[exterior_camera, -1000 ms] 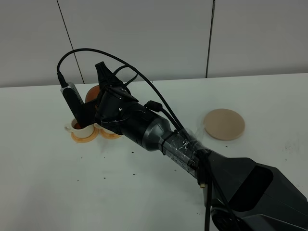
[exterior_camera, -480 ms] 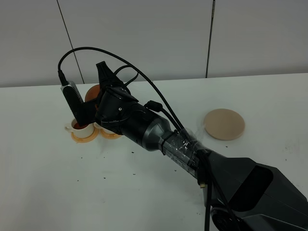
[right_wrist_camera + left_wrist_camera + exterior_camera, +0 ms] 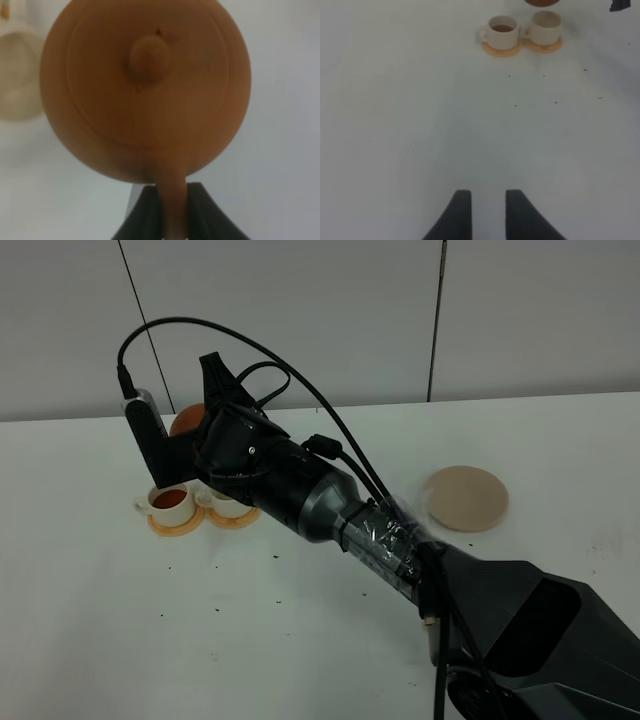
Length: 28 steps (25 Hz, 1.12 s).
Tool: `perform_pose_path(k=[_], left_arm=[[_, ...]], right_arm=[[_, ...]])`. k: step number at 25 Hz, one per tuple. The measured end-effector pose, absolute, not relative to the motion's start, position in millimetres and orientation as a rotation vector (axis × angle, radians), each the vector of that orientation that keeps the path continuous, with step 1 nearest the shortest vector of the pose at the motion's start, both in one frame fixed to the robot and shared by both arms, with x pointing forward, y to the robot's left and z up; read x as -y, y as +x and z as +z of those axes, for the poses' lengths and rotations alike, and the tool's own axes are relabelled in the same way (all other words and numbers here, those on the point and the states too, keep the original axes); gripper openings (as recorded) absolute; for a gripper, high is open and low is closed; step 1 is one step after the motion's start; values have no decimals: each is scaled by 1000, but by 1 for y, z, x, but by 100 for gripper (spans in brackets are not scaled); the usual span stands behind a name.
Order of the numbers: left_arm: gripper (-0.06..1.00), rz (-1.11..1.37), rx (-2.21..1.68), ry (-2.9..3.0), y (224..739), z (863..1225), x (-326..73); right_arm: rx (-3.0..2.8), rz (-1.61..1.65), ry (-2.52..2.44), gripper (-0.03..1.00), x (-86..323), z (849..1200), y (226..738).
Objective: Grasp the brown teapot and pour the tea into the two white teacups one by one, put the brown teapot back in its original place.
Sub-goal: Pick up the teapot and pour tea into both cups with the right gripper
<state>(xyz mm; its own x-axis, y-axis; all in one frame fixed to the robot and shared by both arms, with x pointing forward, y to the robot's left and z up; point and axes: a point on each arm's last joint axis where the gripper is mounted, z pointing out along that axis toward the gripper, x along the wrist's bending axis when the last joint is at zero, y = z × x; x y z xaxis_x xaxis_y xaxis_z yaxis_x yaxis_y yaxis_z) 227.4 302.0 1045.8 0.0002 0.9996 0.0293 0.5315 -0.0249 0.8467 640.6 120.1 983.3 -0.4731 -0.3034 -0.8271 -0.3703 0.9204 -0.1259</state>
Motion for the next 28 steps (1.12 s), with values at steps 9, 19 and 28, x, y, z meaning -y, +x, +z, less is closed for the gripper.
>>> perform_pose_path(k=[9, 19, 28], left_arm=[[24, 917, -1603, 1628, 227, 1046, -302], [24, 917, -1603, 1628, 227, 1046, -302], [24, 917, -1603, 1628, 227, 1046, -302]], right_arm=[[-2303, 120, -387, 9, -113, 995, 626], [-2476, 257, -345, 9, -118, 1016, 600], [-2598, 464, -349, 9, -129, 1013, 586]])
